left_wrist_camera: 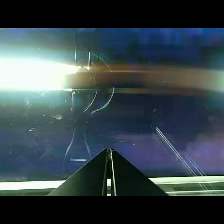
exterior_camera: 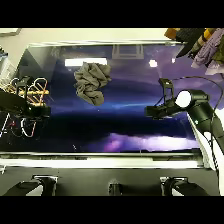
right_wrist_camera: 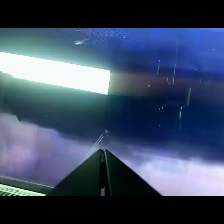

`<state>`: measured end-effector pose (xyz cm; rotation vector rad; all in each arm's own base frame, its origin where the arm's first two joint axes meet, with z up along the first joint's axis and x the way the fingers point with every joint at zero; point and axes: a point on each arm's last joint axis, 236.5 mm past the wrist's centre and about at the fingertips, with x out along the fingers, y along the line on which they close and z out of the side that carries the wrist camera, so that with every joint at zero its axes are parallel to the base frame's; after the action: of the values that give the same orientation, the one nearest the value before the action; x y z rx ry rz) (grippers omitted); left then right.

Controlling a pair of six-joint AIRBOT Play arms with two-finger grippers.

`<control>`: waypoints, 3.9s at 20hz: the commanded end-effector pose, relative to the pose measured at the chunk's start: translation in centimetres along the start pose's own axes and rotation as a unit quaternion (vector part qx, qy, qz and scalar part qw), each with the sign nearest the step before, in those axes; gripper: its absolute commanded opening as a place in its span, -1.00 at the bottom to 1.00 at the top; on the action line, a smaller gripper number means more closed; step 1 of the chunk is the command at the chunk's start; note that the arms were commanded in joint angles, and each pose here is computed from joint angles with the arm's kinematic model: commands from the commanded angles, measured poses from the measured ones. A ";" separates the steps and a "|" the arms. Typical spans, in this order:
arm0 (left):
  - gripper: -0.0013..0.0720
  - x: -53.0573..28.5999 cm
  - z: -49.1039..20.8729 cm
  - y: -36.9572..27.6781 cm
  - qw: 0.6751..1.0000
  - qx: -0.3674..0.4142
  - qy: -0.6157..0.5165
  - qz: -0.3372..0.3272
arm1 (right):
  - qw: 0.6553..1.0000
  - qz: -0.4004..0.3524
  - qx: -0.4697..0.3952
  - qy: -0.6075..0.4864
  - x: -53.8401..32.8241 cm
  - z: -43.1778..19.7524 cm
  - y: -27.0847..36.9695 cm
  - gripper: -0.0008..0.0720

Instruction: Fold the clothes and pants, and hang the long-sleeved shirts on hangers.

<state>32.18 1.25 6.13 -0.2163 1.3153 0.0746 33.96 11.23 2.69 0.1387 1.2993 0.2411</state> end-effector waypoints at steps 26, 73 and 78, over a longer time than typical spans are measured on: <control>1.00 13.9 17.6 -9.7 0.976 -0.065 -0.177 -0.112 | 0.999 0.014 0.030 0.015 -0.1 -0.7 0.7 -0.51; 0.67 -12.9 4.9 -12.9 0.980 0.012 -0.161 -0.115 | 0.973 0.039 0.167 -0.153 -14.7 3.7 -5.5 0.40; 0.67 -15.1 5.3 -9.2 0.977 -0.023 -0.193 -0.092 | 0.973 0.084 0.205 -0.063 -6.5 -1.6 -8.6 0.41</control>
<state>36.06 -8.47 22.28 -0.3552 0.9203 -0.0804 33.03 1.16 10.52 0.5296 1.1330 0.0574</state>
